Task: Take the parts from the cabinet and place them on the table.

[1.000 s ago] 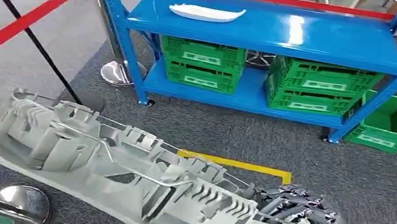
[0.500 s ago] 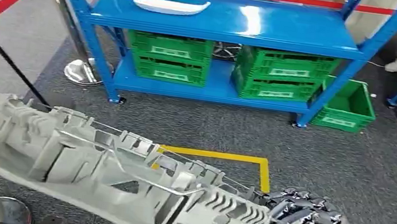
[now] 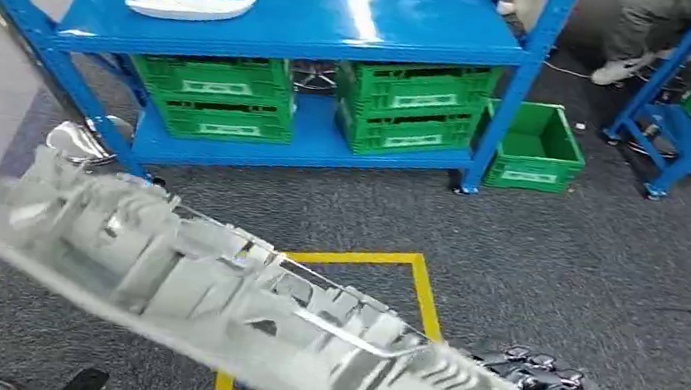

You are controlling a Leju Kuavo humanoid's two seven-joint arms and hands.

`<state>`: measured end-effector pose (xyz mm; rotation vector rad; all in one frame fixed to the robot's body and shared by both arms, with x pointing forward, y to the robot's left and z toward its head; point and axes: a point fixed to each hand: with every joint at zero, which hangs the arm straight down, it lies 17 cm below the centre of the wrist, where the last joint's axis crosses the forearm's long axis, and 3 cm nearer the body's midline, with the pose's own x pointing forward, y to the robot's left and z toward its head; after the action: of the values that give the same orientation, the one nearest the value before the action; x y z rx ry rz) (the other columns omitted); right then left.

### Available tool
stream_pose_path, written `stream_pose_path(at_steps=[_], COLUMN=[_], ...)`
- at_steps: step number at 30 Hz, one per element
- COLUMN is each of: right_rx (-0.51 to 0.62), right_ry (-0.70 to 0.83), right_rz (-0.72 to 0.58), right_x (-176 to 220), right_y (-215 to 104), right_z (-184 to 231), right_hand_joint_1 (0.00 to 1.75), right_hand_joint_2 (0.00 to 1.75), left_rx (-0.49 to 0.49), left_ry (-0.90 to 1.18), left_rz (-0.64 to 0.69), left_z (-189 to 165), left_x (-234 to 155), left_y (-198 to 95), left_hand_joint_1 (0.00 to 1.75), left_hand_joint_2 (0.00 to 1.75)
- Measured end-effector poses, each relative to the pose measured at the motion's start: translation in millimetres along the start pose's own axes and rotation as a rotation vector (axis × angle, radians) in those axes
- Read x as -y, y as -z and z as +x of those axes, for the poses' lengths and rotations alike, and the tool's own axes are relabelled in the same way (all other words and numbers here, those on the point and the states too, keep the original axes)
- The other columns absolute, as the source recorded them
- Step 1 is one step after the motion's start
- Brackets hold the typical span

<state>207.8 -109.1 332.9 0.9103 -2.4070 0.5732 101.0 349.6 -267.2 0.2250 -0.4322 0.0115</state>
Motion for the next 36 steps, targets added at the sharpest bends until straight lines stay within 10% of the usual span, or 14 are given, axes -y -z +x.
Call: stream_pose_path(at_steps=[36], right_rx=[0.112], right_ry=[0.012], right_rz=[-0.049], right_x=[6], right_y=[11], right_z=[39], right_hand_joint_1=[1.75], right_hand_joint_2=[1.75], left_rx=[0.060], left_ry=[-0.037], left_rz=[0.012], left_z=[17], left_x=[-7], left_y=[3], left_hand_joint_1=[0.00], left_hand_joint_2=[0.00])
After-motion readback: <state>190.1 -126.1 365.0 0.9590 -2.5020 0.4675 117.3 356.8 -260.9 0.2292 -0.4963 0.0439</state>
